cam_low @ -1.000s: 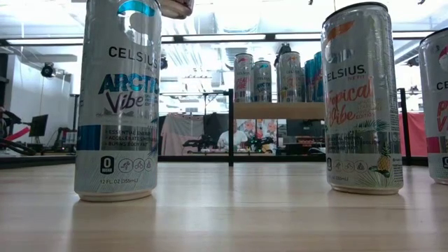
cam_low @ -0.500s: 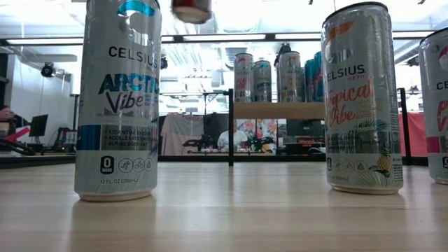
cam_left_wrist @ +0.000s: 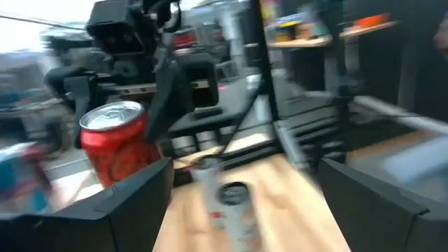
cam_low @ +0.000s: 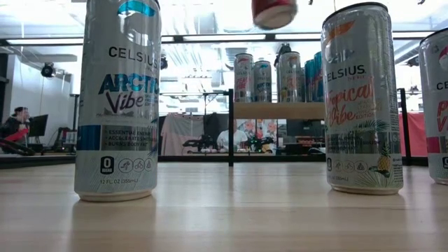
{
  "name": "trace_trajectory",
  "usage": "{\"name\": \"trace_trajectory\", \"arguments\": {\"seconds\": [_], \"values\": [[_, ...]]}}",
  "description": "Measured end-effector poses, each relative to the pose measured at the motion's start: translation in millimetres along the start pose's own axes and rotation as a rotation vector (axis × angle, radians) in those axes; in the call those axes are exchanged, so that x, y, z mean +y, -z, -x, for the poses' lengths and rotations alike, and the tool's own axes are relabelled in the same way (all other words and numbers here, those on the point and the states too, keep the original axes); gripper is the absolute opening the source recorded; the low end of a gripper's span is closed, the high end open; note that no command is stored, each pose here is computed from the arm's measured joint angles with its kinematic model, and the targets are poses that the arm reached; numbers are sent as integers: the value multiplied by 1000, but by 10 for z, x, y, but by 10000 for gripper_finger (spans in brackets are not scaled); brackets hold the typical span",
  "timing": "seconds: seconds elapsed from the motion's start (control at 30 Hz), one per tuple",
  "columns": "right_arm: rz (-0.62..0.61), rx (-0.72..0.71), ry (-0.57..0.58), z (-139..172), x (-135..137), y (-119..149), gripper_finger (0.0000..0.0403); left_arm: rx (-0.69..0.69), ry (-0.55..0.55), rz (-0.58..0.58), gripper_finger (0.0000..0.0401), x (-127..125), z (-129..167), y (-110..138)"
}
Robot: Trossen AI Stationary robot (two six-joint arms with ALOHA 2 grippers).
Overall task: Place canned beverage on shelf
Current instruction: Put the red black soda can on the shelf aligned with the red white soda cans
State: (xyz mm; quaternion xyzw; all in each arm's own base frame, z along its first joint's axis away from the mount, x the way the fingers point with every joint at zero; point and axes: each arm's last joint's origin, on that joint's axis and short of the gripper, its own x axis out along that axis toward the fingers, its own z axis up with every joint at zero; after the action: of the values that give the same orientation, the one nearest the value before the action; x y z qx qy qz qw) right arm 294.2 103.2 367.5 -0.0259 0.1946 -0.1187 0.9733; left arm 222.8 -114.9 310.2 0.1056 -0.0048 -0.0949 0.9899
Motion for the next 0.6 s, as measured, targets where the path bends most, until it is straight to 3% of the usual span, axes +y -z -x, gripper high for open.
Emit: {"name": "trace_trajectory", "arguments": {"seconds": [0.13, 0.3, 0.5, 0.6], "values": [[45, 53, -141, 119, 109, 195, 290, 5, -12, 25, 338, 108, -101, 96], [34, -26, -159, 240, 160, 204, 290, -55, -60, 72, 338, 206, -359, 196], [136, -104, -233, 339, 293, 173, 290, -22, -86, 63, 338, 241, -712, 266], [171, -136, -217, 346, 293, 145, 290, -8, -75, 35, 338, 224, -875, 273]]}}
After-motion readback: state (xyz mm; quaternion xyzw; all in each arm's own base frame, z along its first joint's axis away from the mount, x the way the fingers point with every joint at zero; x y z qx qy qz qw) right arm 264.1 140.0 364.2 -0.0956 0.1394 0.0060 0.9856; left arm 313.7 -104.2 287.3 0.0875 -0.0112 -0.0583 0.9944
